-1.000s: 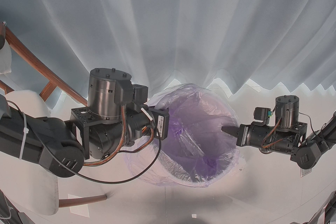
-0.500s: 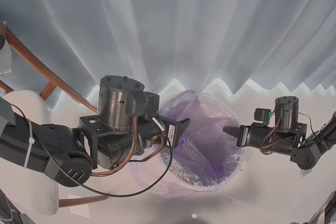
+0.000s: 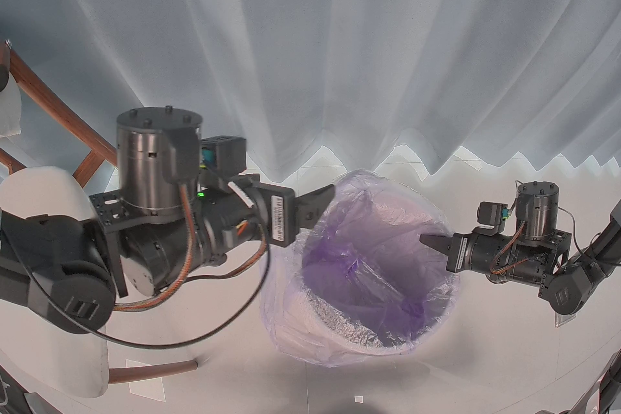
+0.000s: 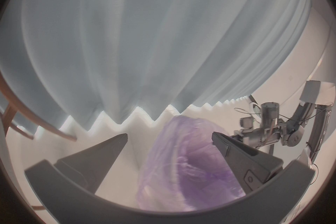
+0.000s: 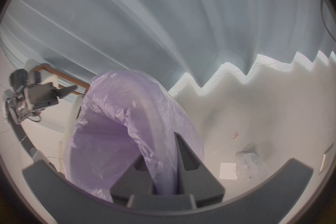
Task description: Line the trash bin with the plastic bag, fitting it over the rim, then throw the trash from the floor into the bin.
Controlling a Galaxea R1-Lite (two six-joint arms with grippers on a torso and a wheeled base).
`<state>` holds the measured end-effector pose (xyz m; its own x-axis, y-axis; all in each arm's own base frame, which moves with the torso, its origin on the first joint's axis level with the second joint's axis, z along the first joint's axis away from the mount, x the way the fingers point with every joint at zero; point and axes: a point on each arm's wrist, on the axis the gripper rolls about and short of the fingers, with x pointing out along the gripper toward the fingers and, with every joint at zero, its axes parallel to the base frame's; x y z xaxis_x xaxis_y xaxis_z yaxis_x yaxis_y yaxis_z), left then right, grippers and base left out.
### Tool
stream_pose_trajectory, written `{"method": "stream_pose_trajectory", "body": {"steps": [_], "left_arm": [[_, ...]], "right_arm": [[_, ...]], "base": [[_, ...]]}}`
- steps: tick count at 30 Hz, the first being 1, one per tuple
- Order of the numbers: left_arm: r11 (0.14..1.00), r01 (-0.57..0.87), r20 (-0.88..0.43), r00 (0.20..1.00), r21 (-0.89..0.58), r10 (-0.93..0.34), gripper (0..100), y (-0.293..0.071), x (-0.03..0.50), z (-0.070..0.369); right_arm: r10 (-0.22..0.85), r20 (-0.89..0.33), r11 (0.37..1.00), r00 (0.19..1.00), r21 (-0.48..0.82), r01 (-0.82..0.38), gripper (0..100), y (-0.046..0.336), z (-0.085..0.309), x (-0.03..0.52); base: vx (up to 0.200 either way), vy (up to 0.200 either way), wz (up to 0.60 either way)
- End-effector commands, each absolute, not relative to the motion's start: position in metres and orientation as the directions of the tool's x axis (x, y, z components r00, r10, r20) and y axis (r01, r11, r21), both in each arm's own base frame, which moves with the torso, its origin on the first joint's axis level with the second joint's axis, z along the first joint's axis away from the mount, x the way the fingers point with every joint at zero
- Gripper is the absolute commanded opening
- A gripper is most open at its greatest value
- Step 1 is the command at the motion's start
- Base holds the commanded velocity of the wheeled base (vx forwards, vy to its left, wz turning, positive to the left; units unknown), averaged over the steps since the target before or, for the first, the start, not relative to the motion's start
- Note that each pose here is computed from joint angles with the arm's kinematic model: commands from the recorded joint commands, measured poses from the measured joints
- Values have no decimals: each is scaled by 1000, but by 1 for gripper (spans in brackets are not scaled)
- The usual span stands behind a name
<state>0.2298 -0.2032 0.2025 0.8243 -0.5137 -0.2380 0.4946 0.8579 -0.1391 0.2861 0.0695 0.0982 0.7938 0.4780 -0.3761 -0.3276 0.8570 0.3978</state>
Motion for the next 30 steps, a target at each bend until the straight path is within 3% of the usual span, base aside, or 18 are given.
{"method": "stream_pose_trajectory", "body": {"steps": [1,10,22,30], "left_arm": [[904,401,-277,861,-147,-427,100,-165,228,195],[919,305,-406,829,-248,-385,100,-151,224,159],[870,402,-372,790,-285,-487,100,-157,206,170],[865,422,-428,752,-272,-501,100,-155,189,152]], "right_arm": [[539,-357,819,763,436,-374,0,61,90,282],[665,-250,722,704,456,-520,0,54,76,271],[670,-214,717,711,436,-544,0,55,65,274],[670,-212,716,712,440,-542,0,55,65,275]], "base": [[0,0,0],[0,0,0],[0,0,0],[0,0,0]]}}
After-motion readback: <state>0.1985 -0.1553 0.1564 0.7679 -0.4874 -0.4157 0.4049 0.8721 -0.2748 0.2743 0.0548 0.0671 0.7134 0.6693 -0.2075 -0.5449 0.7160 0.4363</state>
